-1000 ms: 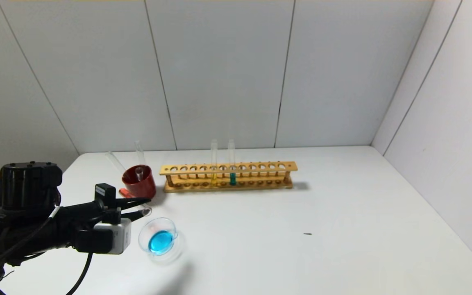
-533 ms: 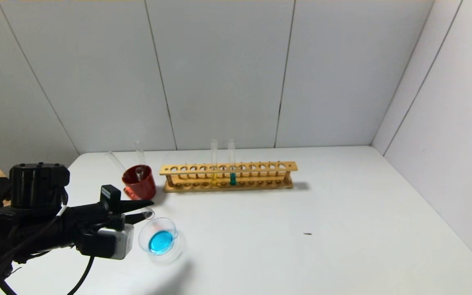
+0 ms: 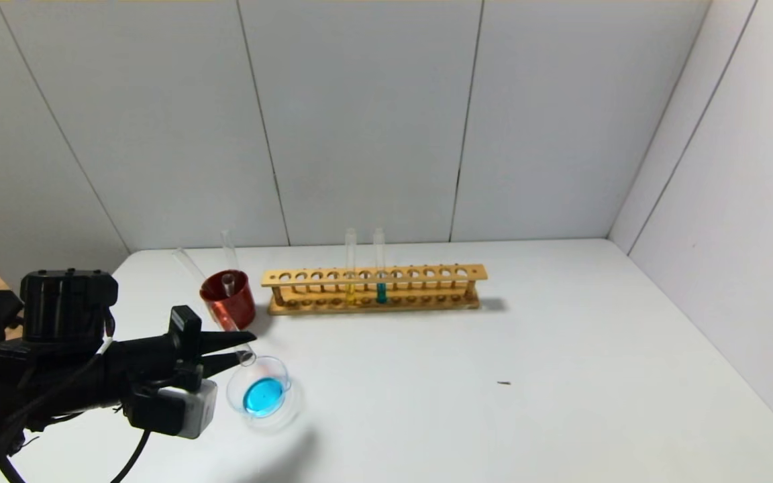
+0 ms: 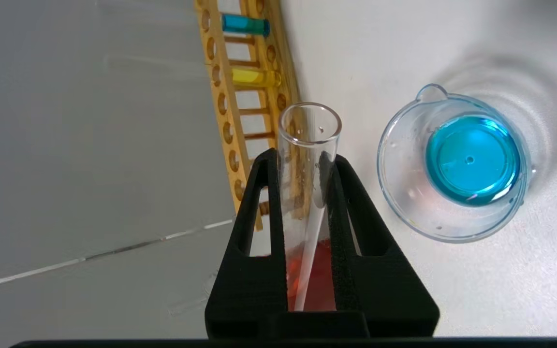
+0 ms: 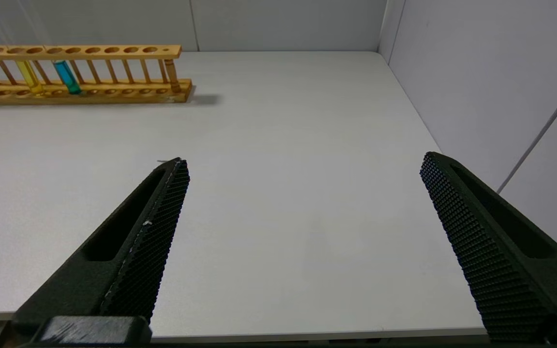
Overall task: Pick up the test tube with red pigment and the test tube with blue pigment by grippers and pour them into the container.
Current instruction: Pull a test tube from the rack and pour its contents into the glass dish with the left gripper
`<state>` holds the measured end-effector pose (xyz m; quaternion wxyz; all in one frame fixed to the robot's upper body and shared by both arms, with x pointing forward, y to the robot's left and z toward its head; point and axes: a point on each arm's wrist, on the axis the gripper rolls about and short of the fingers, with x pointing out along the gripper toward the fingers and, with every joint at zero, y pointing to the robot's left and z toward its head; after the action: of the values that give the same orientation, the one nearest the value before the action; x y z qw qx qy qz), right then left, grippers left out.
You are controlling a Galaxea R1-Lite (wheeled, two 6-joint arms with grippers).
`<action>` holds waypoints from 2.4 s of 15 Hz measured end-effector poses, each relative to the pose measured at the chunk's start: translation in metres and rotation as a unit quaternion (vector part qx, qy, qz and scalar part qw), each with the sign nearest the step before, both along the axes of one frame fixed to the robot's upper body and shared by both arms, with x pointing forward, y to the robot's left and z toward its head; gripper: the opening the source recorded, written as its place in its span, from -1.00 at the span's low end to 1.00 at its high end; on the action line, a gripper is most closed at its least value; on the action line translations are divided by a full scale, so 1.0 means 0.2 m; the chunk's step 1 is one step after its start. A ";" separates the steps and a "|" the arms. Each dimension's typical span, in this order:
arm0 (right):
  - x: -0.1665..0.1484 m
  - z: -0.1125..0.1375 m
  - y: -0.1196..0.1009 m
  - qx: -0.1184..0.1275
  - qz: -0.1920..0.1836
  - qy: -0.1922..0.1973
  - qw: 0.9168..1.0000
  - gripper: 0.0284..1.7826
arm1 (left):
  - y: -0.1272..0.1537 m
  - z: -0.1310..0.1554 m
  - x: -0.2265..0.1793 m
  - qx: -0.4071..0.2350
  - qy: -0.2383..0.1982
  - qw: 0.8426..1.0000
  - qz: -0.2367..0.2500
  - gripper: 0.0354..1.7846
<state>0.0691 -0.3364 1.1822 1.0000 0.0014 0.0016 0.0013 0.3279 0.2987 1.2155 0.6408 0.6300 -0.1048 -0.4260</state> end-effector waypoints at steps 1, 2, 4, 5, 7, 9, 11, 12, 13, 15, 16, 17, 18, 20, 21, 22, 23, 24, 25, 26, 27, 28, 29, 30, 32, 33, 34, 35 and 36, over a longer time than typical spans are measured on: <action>0.00 0.00 0.00 0.000 0.000 0.000 1.000 0.96 | 0.00 0.00 0.00 0.003 -0.009 1.000 -0.017 -0.69; 0.00 0.00 0.00 0.000 0.000 0.000 1.000 0.96 | 0.00 0.00 0.00 0.005 -0.016 0.999 -0.028 -0.69; 0.00 0.00 0.00 0.000 0.000 0.000 1.000 0.96 | 0.00 -0.01 0.00 0.007 -0.011 0.999 -0.031 -0.69; 0.00 0.00 0.00 0.000 0.000 0.000 1.000 0.96 | 0.00 -0.01 0.00 0.007 -0.011 0.999 -0.033 -0.69; 0.00 0.00 0.00 0.000 0.000 0.000 1.000 0.96 | -0.01 -0.02 0.00 0.010 -0.017 0.999 -0.045 -0.69; 0.00 0.00 0.00 0.000 0.000 0.000 1.000 0.96 | -0.01 -0.02 0.01 0.009 -0.020 0.998 -0.059 -0.69; 0.00 0.00 0.00 0.000 0.000 0.000 1.000 0.96 | -0.01 -0.01 0.03 0.010 -0.034 0.997 -0.074 -0.69; 0.00 0.00 0.00 0.000 0.000 0.000 1.000 0.96 | -0.02 -0.01 0.05 0.010 -0.040 0.996 -0.079 -0.69; 0.00 0.00 0.00 0.000 0.000 0.000 1.000 0.96 | -0.02 0.00 0.07 0.012 -0.049 0.995 -0.085 -0.69; 0.00 0.00 0.00 0.000 0.000 0.000 1.000 0.96 | -0.02 0.01 0.10 0.012 -0.066 0.992 -0.103 -0.69; 0.00 0.00 0.00 0.000 0.000 0.000 1.000 0.96 | -0.02 0.01 0.12 0.014 -0.075 0.991 -0.111 -0.69; 0.00 0.00 0.00 0.000 0.000 0.000 1.000 0.96 | -0.03 0.01 0.14 0.016 -0.081 0.990 -0.115 -0.69; 0.00 0.00 0.00 0.000 0.000 0.000 1.000 0.96 | -0.03 0.00 0.16 0.019 -0.085 0.989 -0.117 -0.69; 0.00 0.00 0.00 0.000 0.000 0.000 1.000 0.96 | -0.02 -0.01 0.18 0.024 -0.090 0.988 -0.119 -0.69; 0.00 0.00 0.00 0.000 0.000 0.000 1.000 0.96 | -0.01 -0.01 0.19 0.027 -0.094 0.988 -0.119 -0.69; 0.00 0.00 0.00 0.000 0.000 0.000 1.000 0.96 | 0.01 -0.02 0.19 0.030 -0.099 0.987 -0.120 -0.69; 0.00 0.00 0.00 0.000 0.000 0.000 1.000 0.96 | 0.03 -0.02 0.20 0.031 -0.104 0.987 -0.121 -0.69; 0.00 0.00 0.00 0.000 0.000 0.000 1.000 0.96 | 0.04 -0.02 0.22 0.032 -0.110 0.986 -0.122 -0.69; 0.00 0.00 0.00 0.000 0.000 0.000 1.000 0.96 | 0.05 -0.02 0.23 0.029 -0.113 0.985 -0.127 -0.69; 0.00 0.00 0.00 0.000 0.000 0.000 1.000 0.96 | 0.05 -0.02 0.25 0.029 -0.117 0.984 -0.132 -0.69; 0.00 0.00 0.00 0.000 0.000 0.000 1.000 0.96 | 0.05 -0.03 0.26 0.030 -0.117 0.984 -0.134 -0.69; 0.00 0.00 0.00 0.000 0.000 0.000 1.000 0.96 | 0.06 -0.03 0.28 0.032 -0.119 0.983 -0.134 -0.69; 0.00 0.00 0.00 0.000 0.000 0.000 1.000 0.96 | 0.06 -0.04 0.28 0.032 -0.119 0.983 -0.135 -0.69; 0.00 0.00 0.00 0.000 0.000 0.000 1.000 0.96 | 0.06 -0.04 0.30 0.031 -0.121 0.983 -0.137 -0.69; 0.00 0.00 0.00 0.000 0.000 0.000 1.000 0.96 | 0.08 -0.05 0.31 0.027 -0.126 0.981 -0.148 -0.69; 0.00 0.00 0.00 0.000 0.000 0.000 1.000 0.96 | 0.10 -0.06 0.31 0.028 -0.124 0.981 -0.147 -0.69; 0.00 0.00 0.00 0.000 0.000 0.000 1.000 0.96 | 0.11 -0.07 0.31 0.031 -0.124 0.981 -0.145 -0.69; 0.00 0.00 0.00 0.000 0.000 0.000 1.000 0.96 | 0.12 -0.07 0.32 0.033 -0.127 0.981 -0.145 -0.69; 0.00 0.00 0.00 0.000 0.000 0.000 1.000 0.96 | 0.13 -0.07 0.32 0.033 -0.127 0.980 -0.148 -0.69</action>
<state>0.0691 -0.3364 1.1822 1.0000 0.0016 0.0016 0.0013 0.3929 0.3244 1.2008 0.5313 0.6773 -0.2635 -0.4354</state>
